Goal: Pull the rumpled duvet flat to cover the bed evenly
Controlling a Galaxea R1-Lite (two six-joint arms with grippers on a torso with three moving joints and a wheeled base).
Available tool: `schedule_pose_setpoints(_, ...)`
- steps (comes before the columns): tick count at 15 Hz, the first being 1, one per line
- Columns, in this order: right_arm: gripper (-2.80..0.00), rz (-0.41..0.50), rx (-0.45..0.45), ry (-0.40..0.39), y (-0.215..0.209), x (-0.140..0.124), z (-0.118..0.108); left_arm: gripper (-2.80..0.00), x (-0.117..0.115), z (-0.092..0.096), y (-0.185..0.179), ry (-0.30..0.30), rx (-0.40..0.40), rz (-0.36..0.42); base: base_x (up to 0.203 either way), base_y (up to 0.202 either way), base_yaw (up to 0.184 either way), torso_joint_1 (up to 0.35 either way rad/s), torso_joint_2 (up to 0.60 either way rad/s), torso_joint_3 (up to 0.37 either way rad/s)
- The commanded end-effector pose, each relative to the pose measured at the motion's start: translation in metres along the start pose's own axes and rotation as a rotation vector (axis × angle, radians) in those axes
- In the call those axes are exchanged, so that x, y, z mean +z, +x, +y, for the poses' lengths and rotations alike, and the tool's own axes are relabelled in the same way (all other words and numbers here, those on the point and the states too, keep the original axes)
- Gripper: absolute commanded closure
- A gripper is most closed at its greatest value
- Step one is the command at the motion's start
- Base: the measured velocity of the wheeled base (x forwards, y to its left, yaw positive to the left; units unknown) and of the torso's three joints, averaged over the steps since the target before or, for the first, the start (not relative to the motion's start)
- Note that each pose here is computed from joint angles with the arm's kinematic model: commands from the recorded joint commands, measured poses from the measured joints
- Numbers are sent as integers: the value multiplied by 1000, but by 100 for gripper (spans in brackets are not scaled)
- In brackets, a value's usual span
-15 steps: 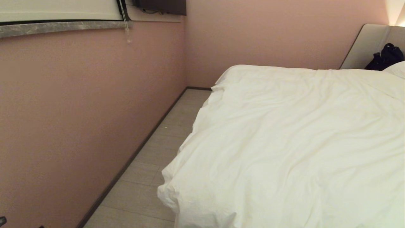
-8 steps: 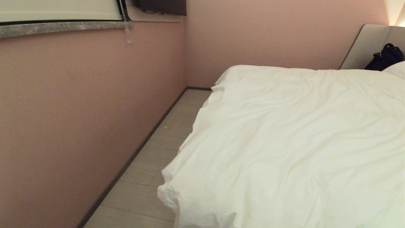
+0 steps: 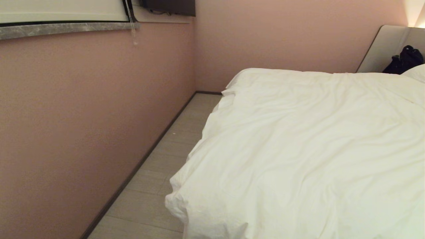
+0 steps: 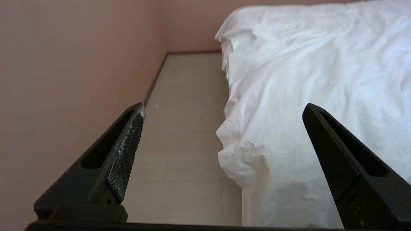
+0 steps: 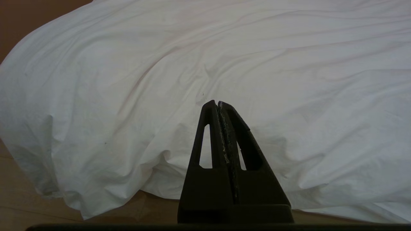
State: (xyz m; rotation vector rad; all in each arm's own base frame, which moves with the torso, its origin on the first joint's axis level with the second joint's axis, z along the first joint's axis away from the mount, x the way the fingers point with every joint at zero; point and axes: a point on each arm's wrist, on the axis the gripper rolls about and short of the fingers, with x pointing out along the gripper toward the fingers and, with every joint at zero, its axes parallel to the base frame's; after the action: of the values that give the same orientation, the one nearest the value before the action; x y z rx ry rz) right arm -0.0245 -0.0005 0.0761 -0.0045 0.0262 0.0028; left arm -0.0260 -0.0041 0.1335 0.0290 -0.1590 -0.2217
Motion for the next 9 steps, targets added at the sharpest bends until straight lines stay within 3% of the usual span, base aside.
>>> schedule_pose_setpoints(1,0,1,0,0,0,0,0,-280,-14,-3,-10,15,-2,-70,0,0,0,0,0,0)
schedule_pose_setpoints(4,0,1,0,0,0,0,0,-280,-17,-2,-9,-2,10,-136,0,0,0,0,0,0)
schedule_pose_setpoints(6,0,1,0,0,0,0,0,-280,-24,-1,-7,-1,59,-117,0,0,0,0,0,0)
schedule_pose_setpoints(9,0,1,-1,0,0,0,0,-280,-33,1,-6,52,132,-72,0,0,0,0,0,0)
